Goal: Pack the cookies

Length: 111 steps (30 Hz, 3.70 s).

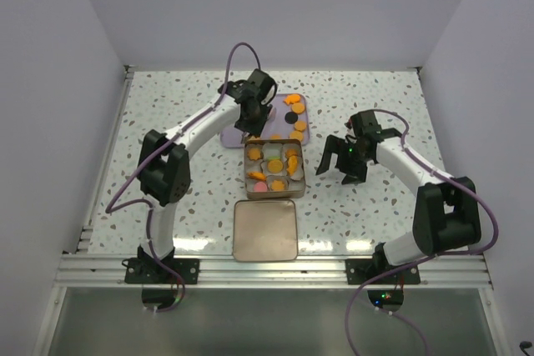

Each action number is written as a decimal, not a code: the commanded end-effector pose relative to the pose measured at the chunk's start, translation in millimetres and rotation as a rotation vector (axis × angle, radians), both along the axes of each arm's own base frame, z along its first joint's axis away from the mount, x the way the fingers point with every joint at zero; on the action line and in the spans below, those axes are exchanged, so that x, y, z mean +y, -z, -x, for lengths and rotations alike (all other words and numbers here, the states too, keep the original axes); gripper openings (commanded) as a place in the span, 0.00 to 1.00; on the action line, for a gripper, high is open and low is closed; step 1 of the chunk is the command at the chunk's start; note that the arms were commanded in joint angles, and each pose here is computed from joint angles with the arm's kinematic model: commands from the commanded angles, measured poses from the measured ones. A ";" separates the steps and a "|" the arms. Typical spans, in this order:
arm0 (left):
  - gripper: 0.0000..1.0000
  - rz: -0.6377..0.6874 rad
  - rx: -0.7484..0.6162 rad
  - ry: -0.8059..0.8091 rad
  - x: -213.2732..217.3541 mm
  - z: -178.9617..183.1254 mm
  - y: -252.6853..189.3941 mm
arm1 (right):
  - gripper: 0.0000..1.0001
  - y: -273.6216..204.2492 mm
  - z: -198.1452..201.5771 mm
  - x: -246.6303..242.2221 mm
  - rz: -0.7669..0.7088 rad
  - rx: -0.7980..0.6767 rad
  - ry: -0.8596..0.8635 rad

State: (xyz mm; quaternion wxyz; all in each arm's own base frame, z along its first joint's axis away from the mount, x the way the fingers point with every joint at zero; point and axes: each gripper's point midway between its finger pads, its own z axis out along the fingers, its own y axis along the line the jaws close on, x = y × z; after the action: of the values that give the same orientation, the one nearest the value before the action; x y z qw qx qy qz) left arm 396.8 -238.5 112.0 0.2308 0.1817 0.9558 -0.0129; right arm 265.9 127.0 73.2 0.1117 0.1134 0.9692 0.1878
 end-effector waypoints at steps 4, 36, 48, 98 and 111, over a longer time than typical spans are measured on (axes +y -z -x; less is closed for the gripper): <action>0.35 0.108 -0.135 -0.008 -10.8 -19.0 -64.9 | 0.95 -14.3 -12.7 1.8 -0.016 -0.045 -0.005; 0.34 0.306 -0.065 0.449 -19.9 192.2 -89.3 | 0.94 -9.1 8.4 6.1 -0.068 -0.021 0.036; 0.34 0.320 0.040 0.500 -23.0 220.0 -60.8 | 0.94 -8.1 15.7 3.2 -0.065 -0.022 0.048; 0.48 0.223 -0.285 -0.055 84.7 104.2 -103.7 | 0.94 -8.9 19.4 0.0 -0.047 -0.034 0.020; 0.59 0.173 -0.240 -0.488 177.0 74.6 -7.5 | 0.94 -13.2 19.4 -2.4 -0.035 -0.052 0.008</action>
State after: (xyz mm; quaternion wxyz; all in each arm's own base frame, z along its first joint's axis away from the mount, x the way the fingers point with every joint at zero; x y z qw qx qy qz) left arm 297.3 -65.4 121.1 0.3150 -0.0334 0.9485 -0.0078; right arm 242.7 126.4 76.1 0.1165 0.1261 0.9635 0.2055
